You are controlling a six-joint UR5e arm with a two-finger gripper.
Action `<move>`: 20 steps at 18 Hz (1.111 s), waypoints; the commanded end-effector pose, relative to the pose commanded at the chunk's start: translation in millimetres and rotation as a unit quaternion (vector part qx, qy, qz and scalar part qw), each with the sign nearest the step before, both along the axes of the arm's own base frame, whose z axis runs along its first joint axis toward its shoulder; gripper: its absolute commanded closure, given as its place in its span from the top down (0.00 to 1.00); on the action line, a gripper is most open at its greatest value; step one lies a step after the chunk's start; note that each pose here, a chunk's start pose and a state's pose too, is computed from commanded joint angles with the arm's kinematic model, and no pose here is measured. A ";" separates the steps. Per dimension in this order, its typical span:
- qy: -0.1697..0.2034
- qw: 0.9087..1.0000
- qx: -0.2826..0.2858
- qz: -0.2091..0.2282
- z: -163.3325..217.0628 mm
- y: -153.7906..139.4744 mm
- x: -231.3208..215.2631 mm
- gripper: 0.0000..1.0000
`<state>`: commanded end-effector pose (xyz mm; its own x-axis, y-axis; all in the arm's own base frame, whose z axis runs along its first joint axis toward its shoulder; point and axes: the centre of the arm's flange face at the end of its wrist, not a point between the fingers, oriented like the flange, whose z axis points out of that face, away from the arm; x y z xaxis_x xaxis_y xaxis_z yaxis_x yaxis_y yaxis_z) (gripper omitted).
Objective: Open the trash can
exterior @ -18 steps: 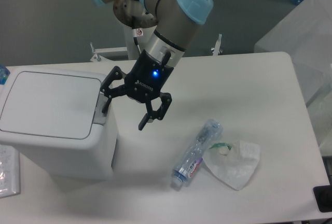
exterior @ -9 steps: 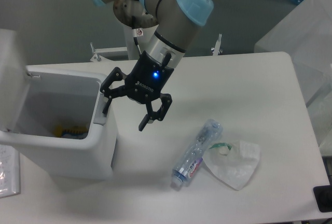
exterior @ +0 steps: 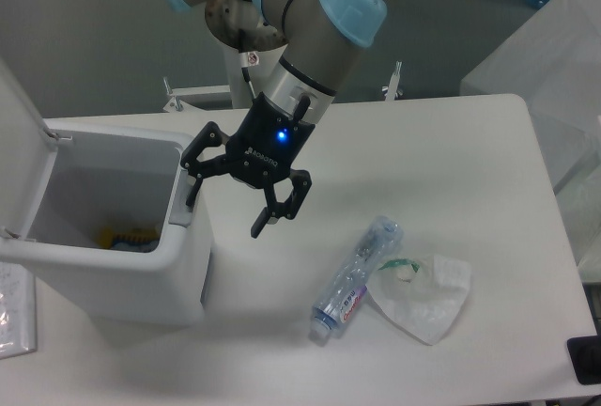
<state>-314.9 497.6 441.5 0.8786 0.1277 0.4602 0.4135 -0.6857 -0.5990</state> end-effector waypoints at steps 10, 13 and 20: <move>0.021 0.999 0.008 0.050 10.8 -35.0 -58.1 1.00; 0.032 0.997 0.004 0.064 -6.0 -58.2 -96.4 1.00; 0.177 0.976 -0.126 0.027 -58.5 -102.1 -169.5 1.00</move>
